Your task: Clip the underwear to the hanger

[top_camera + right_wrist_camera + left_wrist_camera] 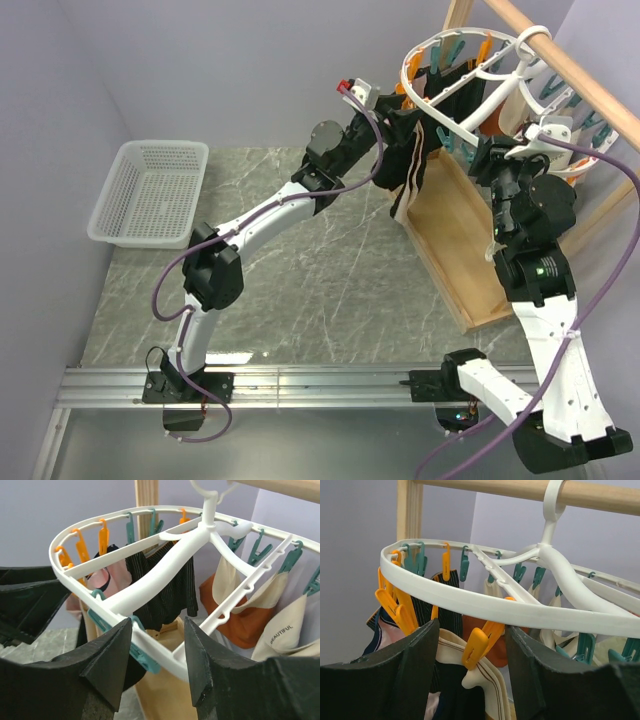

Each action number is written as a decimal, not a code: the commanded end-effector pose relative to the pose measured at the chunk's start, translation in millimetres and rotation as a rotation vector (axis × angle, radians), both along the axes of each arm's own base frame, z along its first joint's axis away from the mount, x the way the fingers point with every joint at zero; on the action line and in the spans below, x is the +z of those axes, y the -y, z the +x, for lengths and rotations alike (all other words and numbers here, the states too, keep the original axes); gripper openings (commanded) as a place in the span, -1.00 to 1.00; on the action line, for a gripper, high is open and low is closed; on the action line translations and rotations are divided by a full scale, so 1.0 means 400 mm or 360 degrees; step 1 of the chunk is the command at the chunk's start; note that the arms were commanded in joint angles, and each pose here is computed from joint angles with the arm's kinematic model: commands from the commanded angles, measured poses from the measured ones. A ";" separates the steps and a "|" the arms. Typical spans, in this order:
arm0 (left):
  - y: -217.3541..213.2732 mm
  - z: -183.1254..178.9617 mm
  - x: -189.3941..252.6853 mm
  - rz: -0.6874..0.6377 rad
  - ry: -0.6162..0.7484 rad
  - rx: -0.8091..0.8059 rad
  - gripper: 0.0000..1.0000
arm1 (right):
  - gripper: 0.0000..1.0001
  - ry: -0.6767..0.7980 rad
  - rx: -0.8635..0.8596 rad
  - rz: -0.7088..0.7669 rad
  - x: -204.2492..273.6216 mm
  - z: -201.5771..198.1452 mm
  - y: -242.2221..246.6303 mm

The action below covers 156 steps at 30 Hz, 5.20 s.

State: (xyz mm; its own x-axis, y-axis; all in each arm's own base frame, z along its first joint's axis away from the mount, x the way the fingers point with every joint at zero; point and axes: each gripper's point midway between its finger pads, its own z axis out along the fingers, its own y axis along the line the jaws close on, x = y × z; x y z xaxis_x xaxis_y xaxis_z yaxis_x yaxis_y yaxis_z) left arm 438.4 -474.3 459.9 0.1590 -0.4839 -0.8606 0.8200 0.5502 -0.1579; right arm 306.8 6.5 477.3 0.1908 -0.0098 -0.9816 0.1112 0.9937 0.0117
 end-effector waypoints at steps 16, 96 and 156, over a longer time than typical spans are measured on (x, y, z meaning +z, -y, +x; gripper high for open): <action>-0.038 -0.063 0.073 -0.0069 0.0082 -0.0114 0.25 | -0.17 0.0006 0.0121 0.0062 0.033 0.064 -0.002; 0.279 -0.348 -0.017 -0.0431 0.0293 -0.0785 -0.48 | -0.23 -0.0079 0.0288 0.0151 0.025 0.077 -0.038; 0.226 -0.344 -0.013 -0.0261 0.0439 -0.0605 -0.99 | 0.09 -0.0115 0.0081 0.0384 -0.061 0.011 -0.041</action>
State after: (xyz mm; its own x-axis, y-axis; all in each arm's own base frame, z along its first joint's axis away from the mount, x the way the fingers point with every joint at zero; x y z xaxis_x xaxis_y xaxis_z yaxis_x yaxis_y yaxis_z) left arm 325.0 -583.7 404.2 0.0992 -0.6158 -0.7816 0.9788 0.2017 -0.0347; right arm 313.9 31.1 439.4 0.0656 0.2413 -0.9682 0.0280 0.9695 0.2435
